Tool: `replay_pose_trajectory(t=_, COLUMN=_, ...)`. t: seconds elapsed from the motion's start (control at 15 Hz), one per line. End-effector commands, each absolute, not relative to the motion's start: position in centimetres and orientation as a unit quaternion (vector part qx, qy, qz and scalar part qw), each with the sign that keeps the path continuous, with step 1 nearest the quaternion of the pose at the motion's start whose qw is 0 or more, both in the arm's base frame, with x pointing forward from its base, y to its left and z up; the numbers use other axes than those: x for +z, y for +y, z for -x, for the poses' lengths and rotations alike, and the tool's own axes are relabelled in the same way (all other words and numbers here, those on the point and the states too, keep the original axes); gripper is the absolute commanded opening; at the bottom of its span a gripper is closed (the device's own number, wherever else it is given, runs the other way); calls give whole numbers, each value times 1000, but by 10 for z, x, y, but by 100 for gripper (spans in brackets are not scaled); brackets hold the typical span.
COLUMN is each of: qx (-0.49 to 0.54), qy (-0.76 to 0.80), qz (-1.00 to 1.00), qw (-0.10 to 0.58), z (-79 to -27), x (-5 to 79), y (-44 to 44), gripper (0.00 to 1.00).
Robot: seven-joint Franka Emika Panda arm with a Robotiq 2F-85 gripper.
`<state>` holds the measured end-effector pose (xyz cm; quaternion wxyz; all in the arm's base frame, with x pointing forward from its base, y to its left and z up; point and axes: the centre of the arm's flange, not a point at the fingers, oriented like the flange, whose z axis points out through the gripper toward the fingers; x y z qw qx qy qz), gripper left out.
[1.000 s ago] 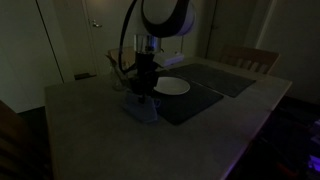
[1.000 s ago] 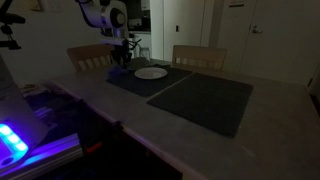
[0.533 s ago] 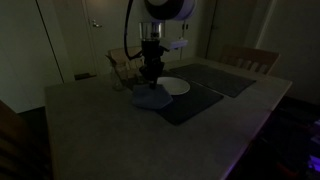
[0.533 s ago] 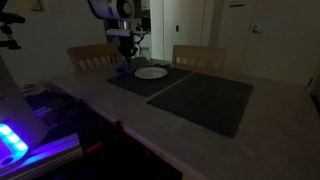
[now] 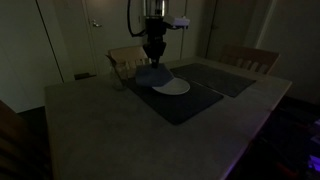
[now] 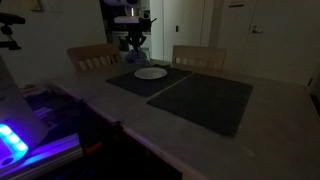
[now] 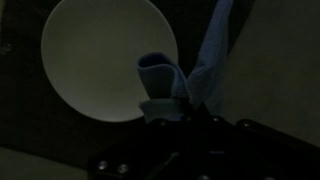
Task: Wipe the plate with the blue towel
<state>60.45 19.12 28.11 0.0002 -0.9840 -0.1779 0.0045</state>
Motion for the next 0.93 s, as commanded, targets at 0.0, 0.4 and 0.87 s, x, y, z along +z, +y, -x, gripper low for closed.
replay_pose_trajectory(t=0.0, qx=7, qy=-176, qz=984, qw=-30, z=-616, x=289, y=163, gripper=2)
replay_pose_trajectory(t=0.4, qx=-1, qy=-142, qz=984, qw=-103, z=-626, x=256, y=112, gripper=2)
replay_pose_trajectory(t=0.87, qx=29, qy=-81, qz=989, qw=-120, z=-604, x=175, y=95, gripper=2)
